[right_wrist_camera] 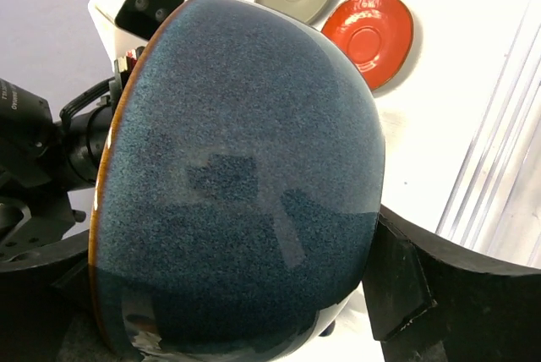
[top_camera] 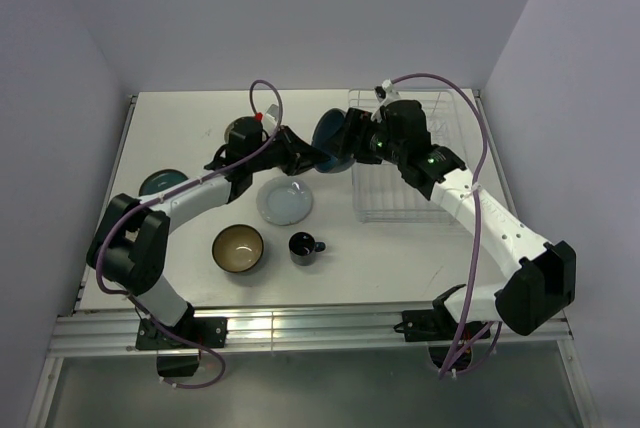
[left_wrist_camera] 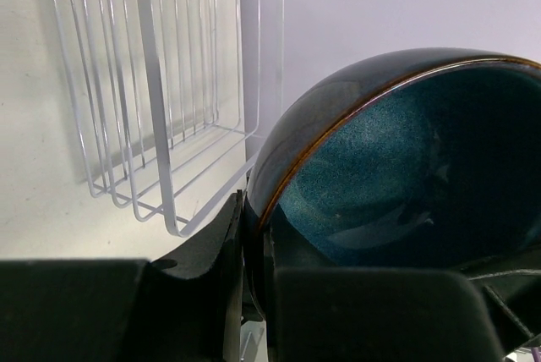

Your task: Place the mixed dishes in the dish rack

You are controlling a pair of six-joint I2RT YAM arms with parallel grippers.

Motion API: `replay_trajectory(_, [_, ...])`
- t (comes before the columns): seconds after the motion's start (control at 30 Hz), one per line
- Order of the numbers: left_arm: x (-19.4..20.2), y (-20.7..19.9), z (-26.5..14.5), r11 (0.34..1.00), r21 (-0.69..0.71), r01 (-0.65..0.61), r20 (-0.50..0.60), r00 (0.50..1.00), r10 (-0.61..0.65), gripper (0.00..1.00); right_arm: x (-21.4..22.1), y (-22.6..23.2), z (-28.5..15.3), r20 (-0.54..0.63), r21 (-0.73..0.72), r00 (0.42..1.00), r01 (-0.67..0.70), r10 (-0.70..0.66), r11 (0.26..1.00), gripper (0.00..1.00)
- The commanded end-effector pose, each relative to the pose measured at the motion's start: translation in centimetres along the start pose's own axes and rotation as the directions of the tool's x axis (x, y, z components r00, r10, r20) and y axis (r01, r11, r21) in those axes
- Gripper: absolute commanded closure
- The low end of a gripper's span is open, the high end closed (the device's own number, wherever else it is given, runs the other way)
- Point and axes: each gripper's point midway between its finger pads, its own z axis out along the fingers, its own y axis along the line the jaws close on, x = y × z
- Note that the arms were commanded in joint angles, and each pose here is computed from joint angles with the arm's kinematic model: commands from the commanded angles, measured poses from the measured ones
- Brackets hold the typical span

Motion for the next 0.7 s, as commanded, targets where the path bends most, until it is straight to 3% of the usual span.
replay_trajectory(0.0, [0.4, -6.0, -0.3, 0.981, 0.168, -0.097, -0.012, 0.995, 0.1, 1.0, -2.1, 2.7, -1.3, 0.087, -0.112, 0.994, 0.077, -0.067, 0.991, 0.26])
replay_trajectory(0.17, [0.8, -6.0, 0.1, 0.98, 0.173, -0.094, -0.018, 0.995, 0.098, 1.0, -2.0, 2.9, -1.6, 0.078, -0.157, 0.992, 0.107, -0.096, 0.982, 0.3])
replay_trajectory(0.4, [1.7, -6.4, 0.6, 0.978, 0.182, -0.101, -0.035, 0.993, 0.109, 1.0, -2.0, 2.9, -1.7, 0.069, -0.2, 0.99, 0.135, -0.123, 0.97, 0.07])
replay_trajectory(0.53, [1.8, -6.3, 0.7, 0.979, 0.179, -0.099, -0.038, 0.993, 0.108, 1.0, -2.0, 2.8, -1.8, 0.066, -0.215, 0.99, 0.134, -0.122, 0.967, 0.05])
replay_trajectory(0.67, [2.0, -6.3, 0.8, 0.979, 0.181, -0.099, -0.04, 0.993, 0.108, 1.0, -2.0, 2.3, -1.9, 0.063, -0.226, 0.992, 0.119, -0.108, 0.967, 0.1])
